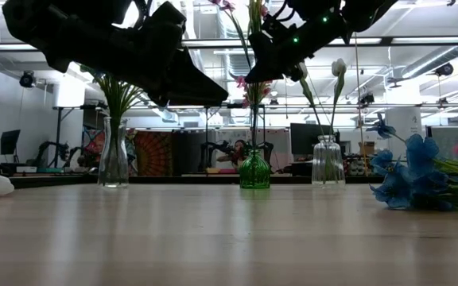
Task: Sort flowers into vase by color
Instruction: Put the top pink flowers into the green vase
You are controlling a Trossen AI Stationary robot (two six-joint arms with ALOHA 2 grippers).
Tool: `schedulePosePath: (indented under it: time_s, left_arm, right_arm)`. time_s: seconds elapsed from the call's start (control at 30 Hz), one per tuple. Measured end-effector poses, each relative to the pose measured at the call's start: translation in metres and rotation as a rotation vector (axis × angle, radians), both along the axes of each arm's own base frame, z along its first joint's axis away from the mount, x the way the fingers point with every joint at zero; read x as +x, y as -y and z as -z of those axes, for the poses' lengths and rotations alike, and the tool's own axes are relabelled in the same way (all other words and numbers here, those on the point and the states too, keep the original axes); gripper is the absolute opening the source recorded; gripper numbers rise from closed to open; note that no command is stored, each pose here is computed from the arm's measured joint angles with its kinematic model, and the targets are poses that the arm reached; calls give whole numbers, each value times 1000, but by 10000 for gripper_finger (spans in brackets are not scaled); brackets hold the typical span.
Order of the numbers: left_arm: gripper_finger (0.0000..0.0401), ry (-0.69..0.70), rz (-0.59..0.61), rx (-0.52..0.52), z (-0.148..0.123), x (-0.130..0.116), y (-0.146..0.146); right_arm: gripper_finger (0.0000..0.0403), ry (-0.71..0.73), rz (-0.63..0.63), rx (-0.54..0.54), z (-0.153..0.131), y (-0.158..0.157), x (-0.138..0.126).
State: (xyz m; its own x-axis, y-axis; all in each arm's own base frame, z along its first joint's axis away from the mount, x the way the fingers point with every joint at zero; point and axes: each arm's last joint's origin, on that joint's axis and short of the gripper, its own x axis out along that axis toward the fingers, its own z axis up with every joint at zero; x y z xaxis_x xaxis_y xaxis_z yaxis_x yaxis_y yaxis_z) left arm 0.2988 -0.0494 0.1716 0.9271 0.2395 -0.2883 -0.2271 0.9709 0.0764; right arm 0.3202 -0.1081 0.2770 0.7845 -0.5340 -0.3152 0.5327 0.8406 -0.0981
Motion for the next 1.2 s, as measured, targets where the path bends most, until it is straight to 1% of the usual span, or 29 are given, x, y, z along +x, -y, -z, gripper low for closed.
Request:
schedulePosePath:
  time_s: [1.2]
  left_arm:
    - [178, 0, 0, 0, 0, 0, 0]
  right_arm:
    - [12, -23, 5, -5, 8, 0, -2]
